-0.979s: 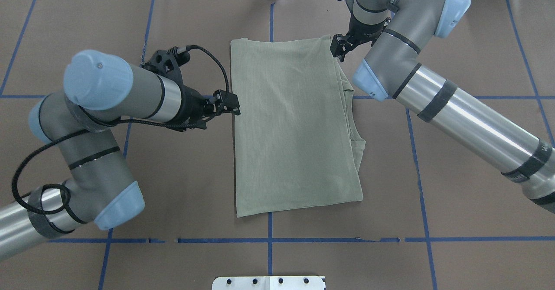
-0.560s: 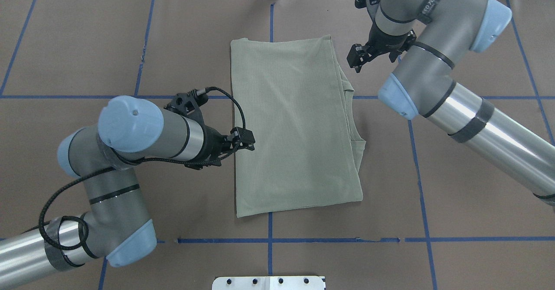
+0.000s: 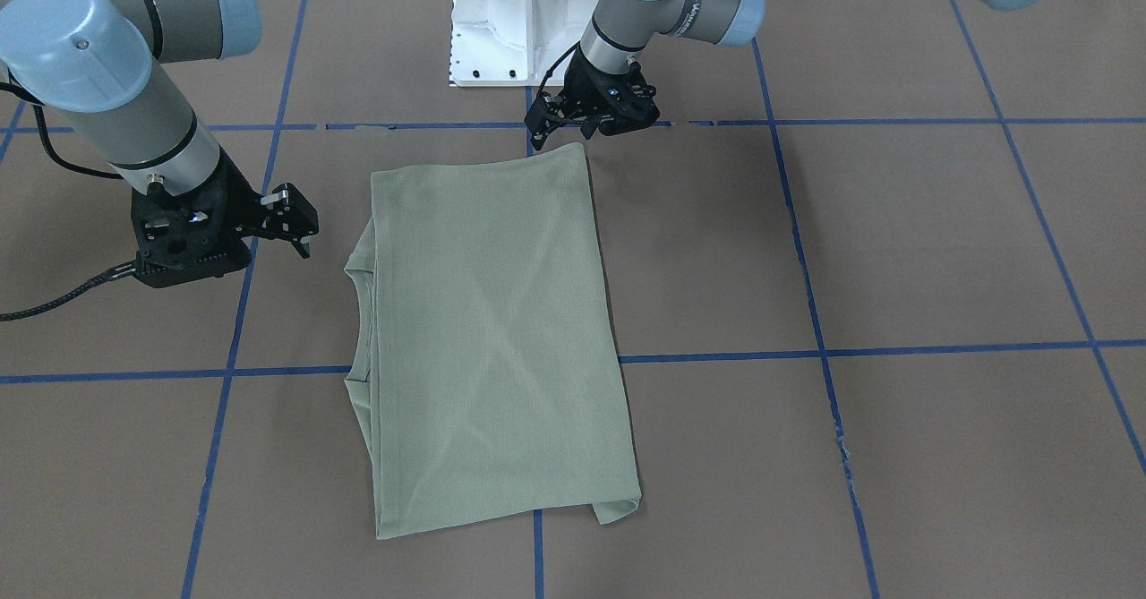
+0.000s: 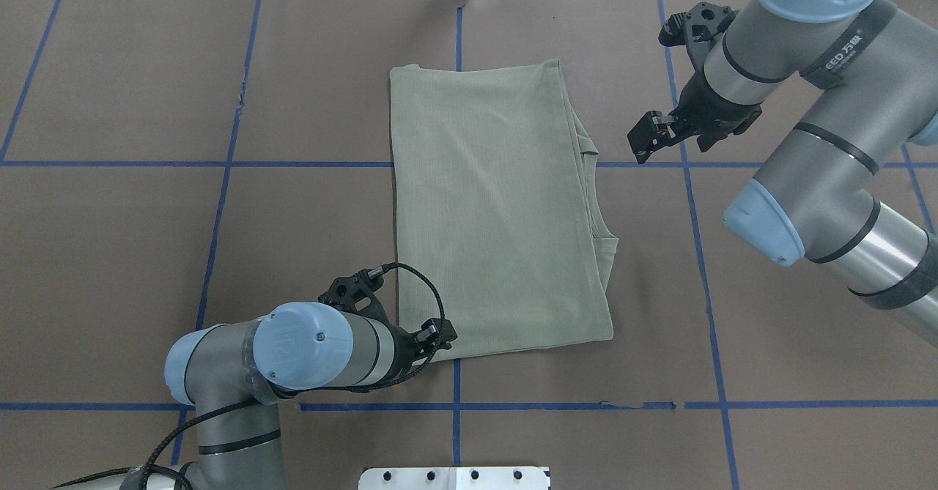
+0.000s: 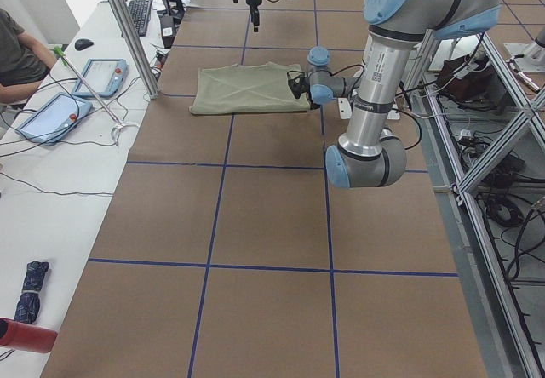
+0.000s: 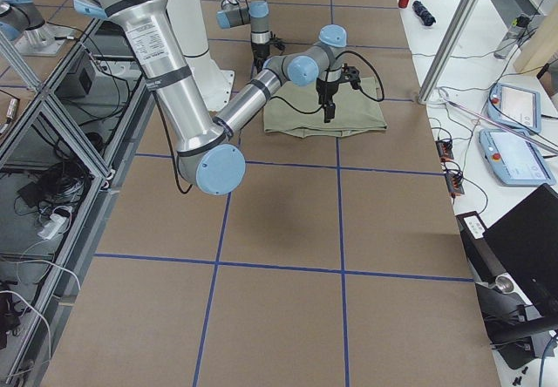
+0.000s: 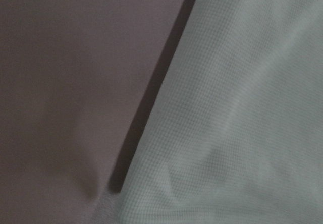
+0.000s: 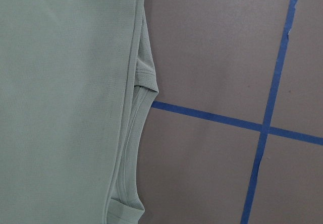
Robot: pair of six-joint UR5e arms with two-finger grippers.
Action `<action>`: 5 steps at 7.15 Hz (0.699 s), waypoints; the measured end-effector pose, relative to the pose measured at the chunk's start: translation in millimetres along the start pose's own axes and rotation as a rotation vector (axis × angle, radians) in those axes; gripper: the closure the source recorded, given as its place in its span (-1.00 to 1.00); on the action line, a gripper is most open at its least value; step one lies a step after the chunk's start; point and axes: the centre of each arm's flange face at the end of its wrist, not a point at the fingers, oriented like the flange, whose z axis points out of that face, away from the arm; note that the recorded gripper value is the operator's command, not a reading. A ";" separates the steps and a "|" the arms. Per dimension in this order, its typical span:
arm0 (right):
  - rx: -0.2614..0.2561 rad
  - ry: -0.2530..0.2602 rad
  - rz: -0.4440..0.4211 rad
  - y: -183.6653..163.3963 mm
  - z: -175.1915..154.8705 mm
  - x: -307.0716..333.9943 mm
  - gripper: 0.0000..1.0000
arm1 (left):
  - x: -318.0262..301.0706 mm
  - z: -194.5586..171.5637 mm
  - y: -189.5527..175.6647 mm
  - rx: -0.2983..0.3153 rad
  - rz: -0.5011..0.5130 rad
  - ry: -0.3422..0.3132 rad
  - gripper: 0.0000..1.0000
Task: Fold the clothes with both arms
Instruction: 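Move the left gripper to the shirt's near corner while the right gripper rises away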
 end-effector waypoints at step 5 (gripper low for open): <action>-0.005 0.001 0.004 0.8 1.0 0.3 -1.00 | 2.5 1.4 -17.7 0.041 -0.013 0.001 -0.58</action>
